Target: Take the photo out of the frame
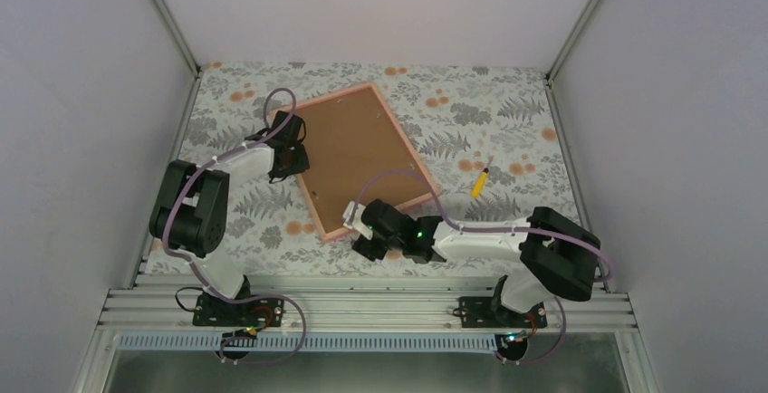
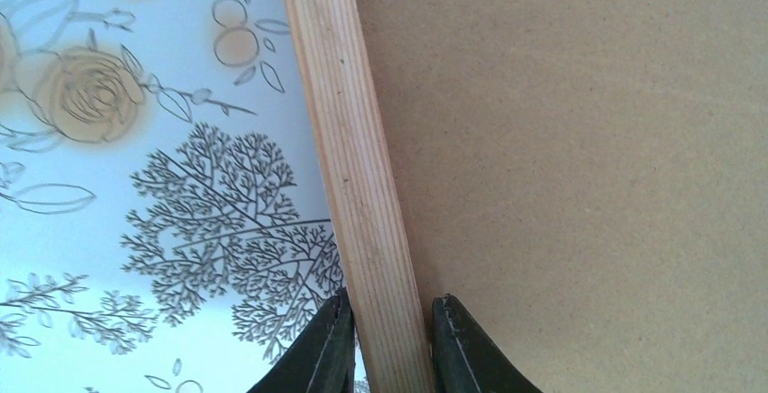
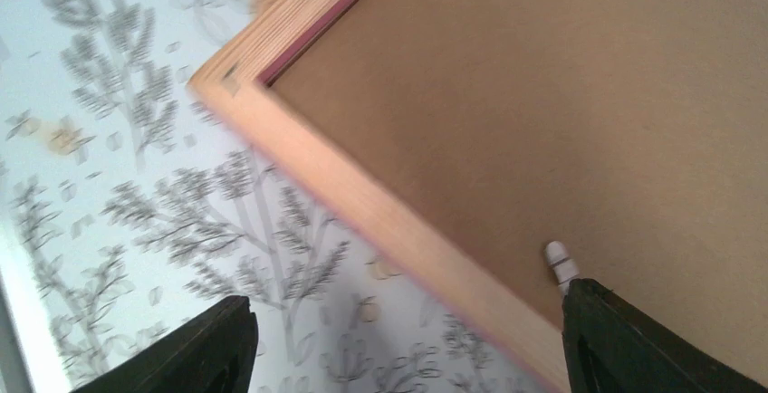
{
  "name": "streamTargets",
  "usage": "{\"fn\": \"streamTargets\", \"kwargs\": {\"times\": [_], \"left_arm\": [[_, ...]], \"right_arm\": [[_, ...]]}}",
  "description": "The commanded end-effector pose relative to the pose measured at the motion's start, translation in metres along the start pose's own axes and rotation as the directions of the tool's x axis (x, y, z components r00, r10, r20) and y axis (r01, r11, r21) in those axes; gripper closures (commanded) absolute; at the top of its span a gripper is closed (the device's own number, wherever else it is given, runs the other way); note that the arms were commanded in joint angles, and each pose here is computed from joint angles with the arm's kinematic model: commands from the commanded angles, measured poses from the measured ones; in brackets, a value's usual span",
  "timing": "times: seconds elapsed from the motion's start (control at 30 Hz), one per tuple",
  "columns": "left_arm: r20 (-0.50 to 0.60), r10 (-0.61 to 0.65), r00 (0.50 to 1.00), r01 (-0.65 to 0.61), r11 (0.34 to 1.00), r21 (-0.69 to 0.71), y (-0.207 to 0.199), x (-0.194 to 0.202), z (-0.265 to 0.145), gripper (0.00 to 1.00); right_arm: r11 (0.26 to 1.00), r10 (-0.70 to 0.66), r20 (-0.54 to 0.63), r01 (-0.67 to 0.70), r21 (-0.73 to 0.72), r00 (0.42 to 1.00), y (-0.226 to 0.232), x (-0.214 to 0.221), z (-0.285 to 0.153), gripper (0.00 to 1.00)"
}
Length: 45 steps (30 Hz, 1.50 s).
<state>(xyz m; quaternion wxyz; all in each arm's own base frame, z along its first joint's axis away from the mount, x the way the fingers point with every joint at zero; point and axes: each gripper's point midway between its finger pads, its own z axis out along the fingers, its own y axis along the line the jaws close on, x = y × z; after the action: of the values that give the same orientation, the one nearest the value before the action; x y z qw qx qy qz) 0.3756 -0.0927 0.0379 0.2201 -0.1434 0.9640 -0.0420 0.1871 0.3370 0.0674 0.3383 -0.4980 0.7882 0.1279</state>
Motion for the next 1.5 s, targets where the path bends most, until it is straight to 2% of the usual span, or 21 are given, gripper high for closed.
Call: {"fn": "streamTargets", "kwargs": {"times": [0.0,0.1,0.2,0.3,0.53,0.83,1.1,1.27,1.47], "left_arm": [[0.083,0.053,0.995,-0.054,0.999,0.003,-0.004,-0.032,-0.027,0.89],[0.086,0.068,0.994,-0.068,0.998,0.001,-0.004,-0.036,-0.031,0.89],[0.084,0.086,0.993,-0.086,0.996,-0.001,-0.004,-0.037,-0.034,0.89],[0.086,0.095,0.992,-0.095,0.995,0.0,-0.004,-0.037,-0.038,0.89],[0.092,0.101,0.991,-0.102,0.995,0.01,-0.005,-0.039,-0.045,0.89],[0.107,0.088,0.99,-0.092,0.995,0.029,-0.009,-0.044,-0.051,0.89],[0.11,0.087,0.99,-0.092,0.995,0.038,-0.01,-0.044,-0.056,0.89],[0.109,0.083,0.991,-0.088,0.995,0.046,-0.009,-0.04,-0.058,0.89],[0.098,0.079,0.992,-0.086,0.994,0.07,-0.01,-0.033,-0.054,0.89]], "right_arm": [[0.982,-0.186,0.077,0.182,0.052,0.98,0.016,-0.01,-0.006,0.25],[0.961,-0.259,0.053,0.251,0.12,0.965,0.019,-0.004,-0.001,0.26],[0.932,-0.297,0.033,0.282,0.228,0.954,0.009,-0.005,0.004,0.35],[0.905,-0.336,0.061,0.304,0.297,0.94,0.005,-0.01,0.004,0.36],[0.86,-0.406,0.06,0.359,0.364,0.912,0.004,-0.013,0.01,0.34],[0.798,-0.511,0.022,0.464,0.384,0.859,0.035,-0.002,0.032,0.33],[0.734,-0.518,-0.026,0.46,0.499,0.855,0.023,-0.005,0.047,0.33],[0.705,-0.519,-0.037,0.452,0.547,0.854,0.017,-0.008,0.048,0.39],[0.644,-0.538,-0.046,0.445,0.622,0.842,0.01,-0.024,0.044,0.55]]}}
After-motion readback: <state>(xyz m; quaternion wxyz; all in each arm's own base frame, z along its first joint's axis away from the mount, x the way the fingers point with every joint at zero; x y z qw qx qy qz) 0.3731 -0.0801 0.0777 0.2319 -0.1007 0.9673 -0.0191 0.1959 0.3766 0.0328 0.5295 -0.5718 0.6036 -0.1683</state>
